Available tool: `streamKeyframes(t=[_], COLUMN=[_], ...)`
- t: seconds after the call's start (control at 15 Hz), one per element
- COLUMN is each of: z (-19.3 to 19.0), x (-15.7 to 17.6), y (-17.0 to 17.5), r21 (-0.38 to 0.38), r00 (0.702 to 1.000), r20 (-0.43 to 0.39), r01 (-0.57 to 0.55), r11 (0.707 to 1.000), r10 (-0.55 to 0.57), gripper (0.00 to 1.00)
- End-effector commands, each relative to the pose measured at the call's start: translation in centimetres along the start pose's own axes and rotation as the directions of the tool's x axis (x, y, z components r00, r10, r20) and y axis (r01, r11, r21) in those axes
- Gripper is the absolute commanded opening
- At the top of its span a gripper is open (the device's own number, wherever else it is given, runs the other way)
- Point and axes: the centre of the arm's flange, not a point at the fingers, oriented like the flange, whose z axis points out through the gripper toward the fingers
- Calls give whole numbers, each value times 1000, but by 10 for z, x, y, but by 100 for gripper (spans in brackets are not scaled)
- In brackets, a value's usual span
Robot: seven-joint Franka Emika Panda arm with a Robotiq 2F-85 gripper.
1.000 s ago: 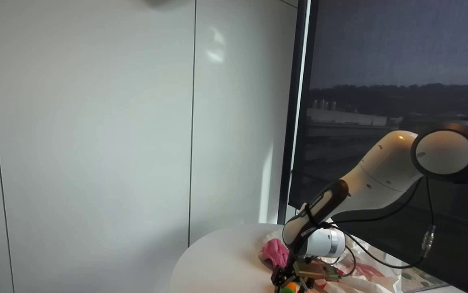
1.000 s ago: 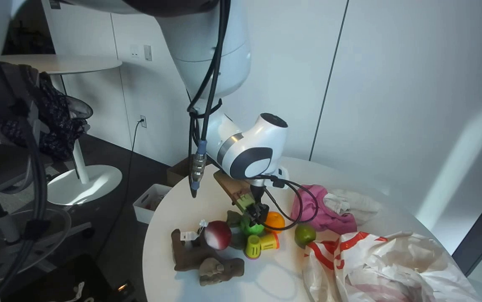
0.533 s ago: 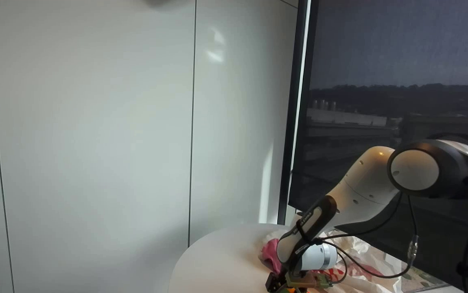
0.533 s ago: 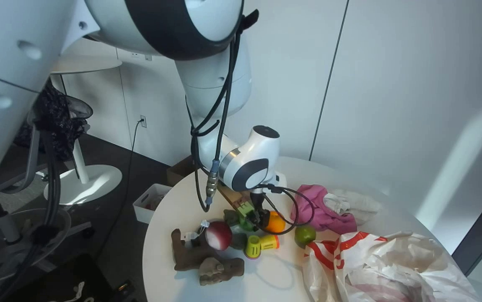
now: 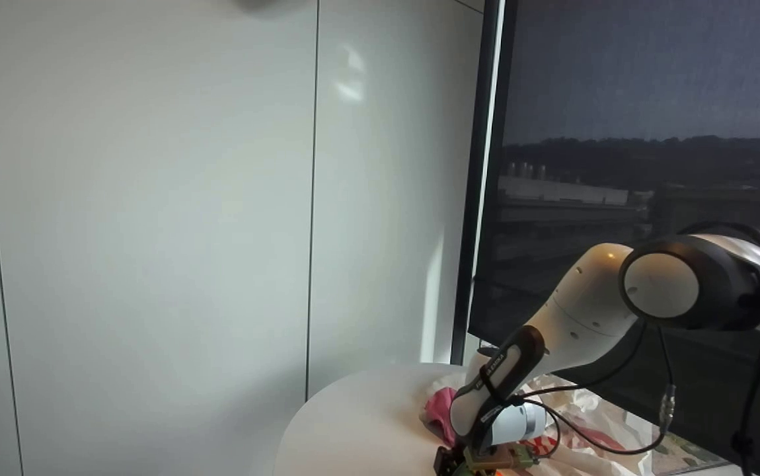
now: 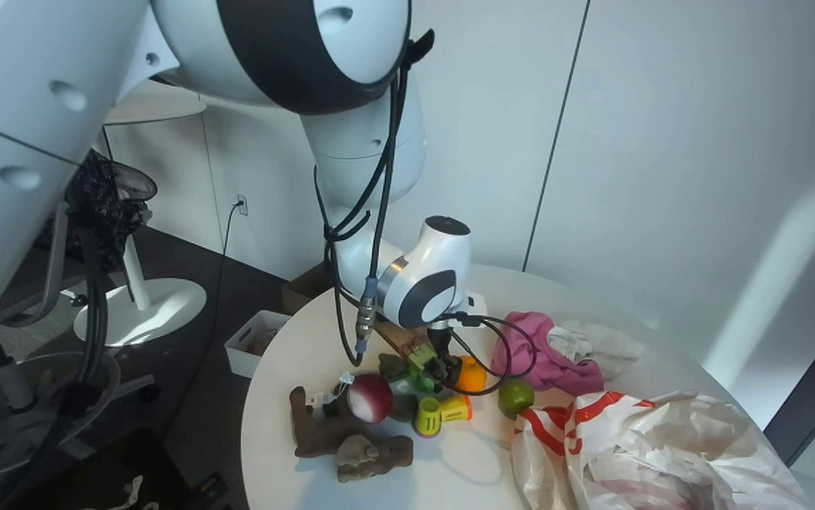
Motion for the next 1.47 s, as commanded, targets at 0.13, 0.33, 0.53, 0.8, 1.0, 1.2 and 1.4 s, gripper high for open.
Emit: streamKeyframes(t=[0.13, 0.33, 0.53, 0.8, 1.0, 1.2, 1.4], z=[-69, -128, -180, -207, -196, -171, -145], x=[16, 31, 41, 39, 33, 29, 29], y=[23, 65, 136, 253, 317, 351, 369], r21=[11, -6, -38, -95, -126, -132, -137], r00=[996, 969, 917, 833, 801, 788, 787], r20=[-62, -195, -297, -381, -393, -380, -350], r01=[-58, -153, -291, -468, -534, -565, -579], r11=[998, 988, 956, 879, 836, 814, 804], r10=[59, 149, 267, 402, 452, 485, 507], gripper=[60, 60, 60, 60, 60, 60, 60])
